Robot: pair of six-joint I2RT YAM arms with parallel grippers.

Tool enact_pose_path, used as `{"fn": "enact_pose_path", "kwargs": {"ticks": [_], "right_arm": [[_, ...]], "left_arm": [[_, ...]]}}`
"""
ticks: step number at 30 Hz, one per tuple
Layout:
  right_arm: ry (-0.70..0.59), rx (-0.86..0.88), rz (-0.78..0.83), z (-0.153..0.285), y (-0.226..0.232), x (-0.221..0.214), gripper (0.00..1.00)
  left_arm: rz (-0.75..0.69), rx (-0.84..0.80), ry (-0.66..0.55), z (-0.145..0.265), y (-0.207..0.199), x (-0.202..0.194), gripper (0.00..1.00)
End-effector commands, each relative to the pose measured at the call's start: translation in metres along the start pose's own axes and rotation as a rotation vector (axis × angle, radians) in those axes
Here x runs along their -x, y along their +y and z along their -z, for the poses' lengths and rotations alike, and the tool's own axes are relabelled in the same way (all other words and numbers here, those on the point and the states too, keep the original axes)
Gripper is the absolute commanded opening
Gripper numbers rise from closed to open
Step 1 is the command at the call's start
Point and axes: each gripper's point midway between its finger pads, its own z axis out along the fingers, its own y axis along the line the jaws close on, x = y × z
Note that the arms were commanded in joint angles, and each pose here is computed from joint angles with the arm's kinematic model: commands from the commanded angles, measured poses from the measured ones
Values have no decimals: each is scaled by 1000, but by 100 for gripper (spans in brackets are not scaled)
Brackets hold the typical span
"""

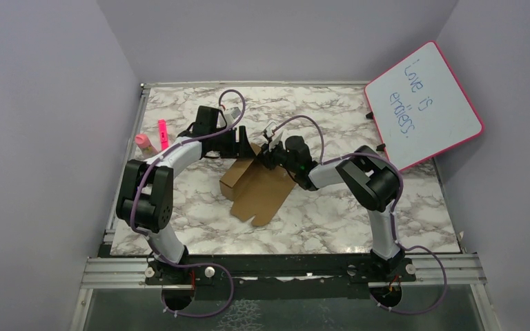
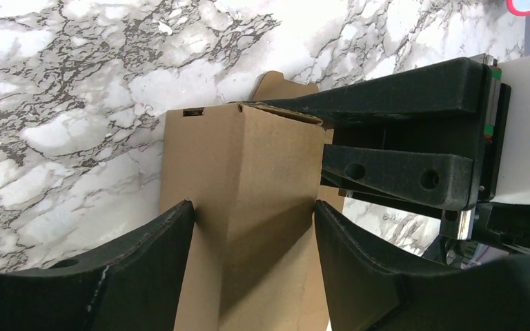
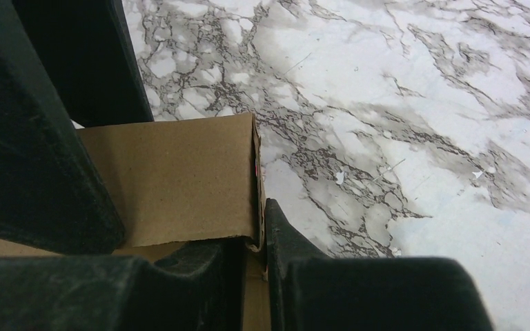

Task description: Fold the paper box

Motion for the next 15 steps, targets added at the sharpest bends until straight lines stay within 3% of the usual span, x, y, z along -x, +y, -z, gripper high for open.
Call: {"fn": "enact_pose_path", "kwargs": {"ticks": [1, 15], "right_arm": [[5, -88, 8, 3, -3, 6, 18], [-12, -256, -60, 13, -24, 6, 18]], "left_arm": [[19, -95, 29, -7, -17, -8, 63], [26, -137, 54, -11, -27, -16, 51]]}}
